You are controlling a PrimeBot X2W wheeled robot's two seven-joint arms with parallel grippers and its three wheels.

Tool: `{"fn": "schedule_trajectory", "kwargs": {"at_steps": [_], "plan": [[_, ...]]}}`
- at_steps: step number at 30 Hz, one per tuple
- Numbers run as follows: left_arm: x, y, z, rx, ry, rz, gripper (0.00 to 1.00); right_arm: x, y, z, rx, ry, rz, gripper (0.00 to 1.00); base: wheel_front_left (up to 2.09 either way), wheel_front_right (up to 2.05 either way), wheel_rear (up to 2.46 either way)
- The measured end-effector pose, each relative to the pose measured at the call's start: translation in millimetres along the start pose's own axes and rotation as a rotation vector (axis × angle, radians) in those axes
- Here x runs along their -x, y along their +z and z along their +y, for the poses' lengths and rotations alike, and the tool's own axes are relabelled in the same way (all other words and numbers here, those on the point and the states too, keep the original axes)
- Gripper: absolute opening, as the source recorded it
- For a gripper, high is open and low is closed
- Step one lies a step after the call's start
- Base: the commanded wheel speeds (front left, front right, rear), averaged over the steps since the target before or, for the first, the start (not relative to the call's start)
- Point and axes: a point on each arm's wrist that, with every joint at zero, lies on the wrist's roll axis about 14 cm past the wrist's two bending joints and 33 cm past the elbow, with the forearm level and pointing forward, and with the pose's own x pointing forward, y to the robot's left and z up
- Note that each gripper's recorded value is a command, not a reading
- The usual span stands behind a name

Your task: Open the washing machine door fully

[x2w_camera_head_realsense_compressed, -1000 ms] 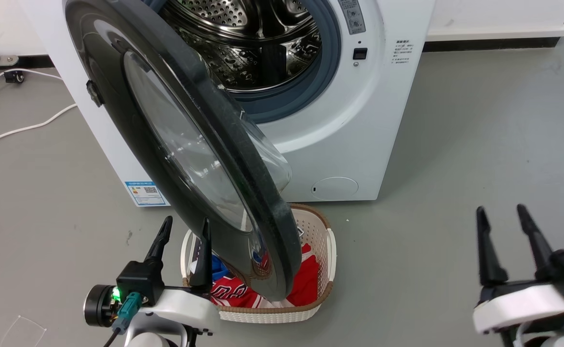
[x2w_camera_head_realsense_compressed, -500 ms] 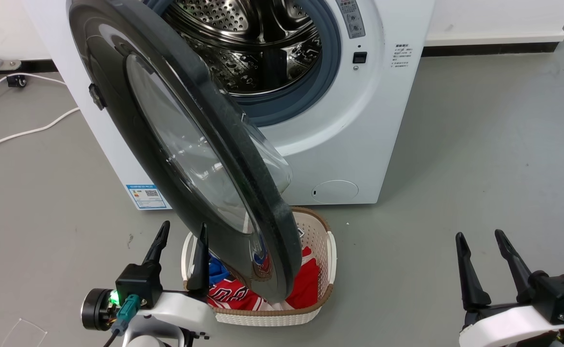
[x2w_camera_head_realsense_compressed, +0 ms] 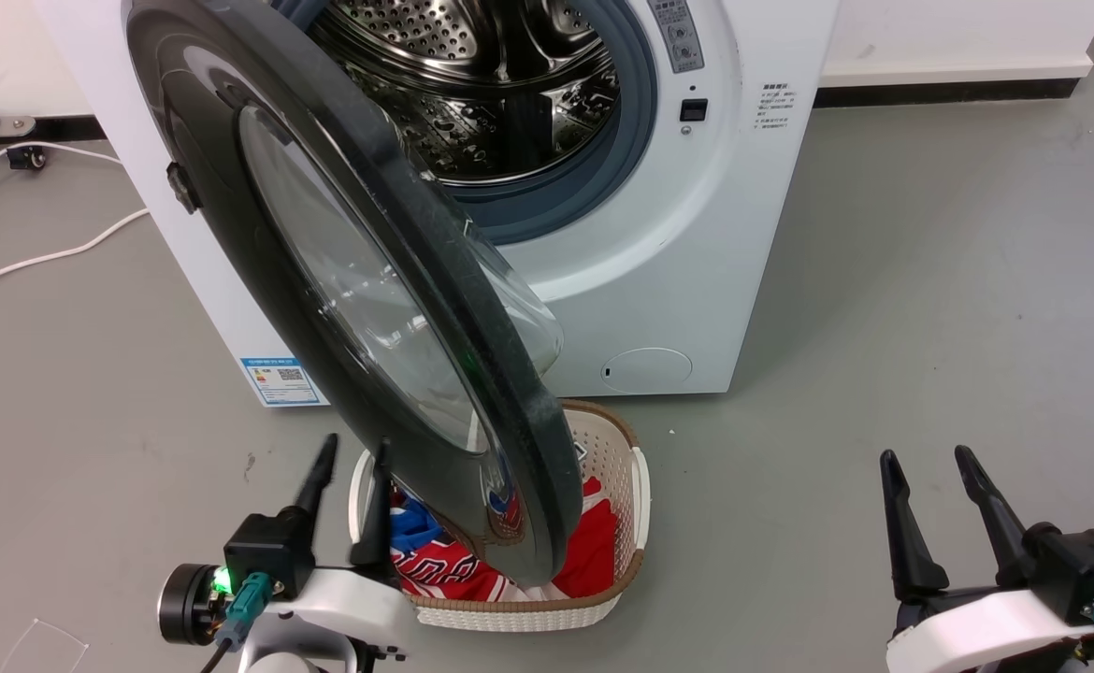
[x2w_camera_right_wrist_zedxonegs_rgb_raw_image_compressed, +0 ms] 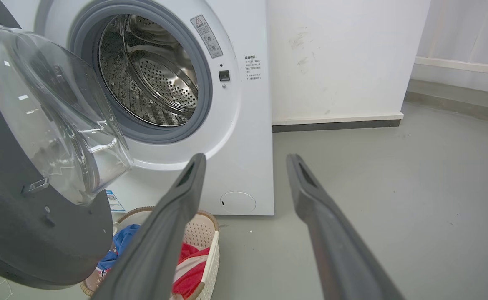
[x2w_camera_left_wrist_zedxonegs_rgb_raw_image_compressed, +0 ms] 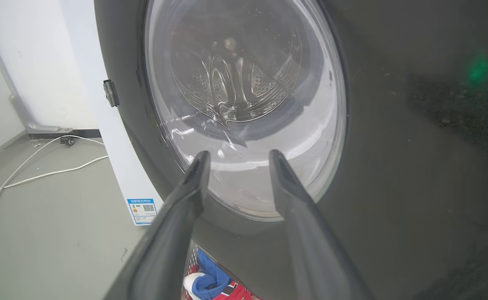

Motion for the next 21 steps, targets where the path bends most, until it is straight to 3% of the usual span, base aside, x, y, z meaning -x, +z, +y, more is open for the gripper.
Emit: {"fn": "schedule_trajectory", "kwargs": {"at_steps": [5, 10, 21], "plan": [[0.4, -0.1, 0.7, 0.007, 0.005, 0.000, 0.00, -1.8, -0.2, 2.2, -0.001, 0.007, -0.002, 1.00, 0.00, 0.00, 0.00], [-4.6, 27.1, 9.2, 0.009, 0.038, -0.084, 0.00, -3.9, 0.1, 3.9, -0.002, 0.013, -0.003, 1.00, 0.00, 0.00, 0.00], [-4.9, 171.9, 9.4, -0.058, 0.062, -0.527, 0.00, -9.6, 2.1, 9.5, -0.004, 0.032, -0.009, 1.00, 0.00, 0.00, 0.00]]}}
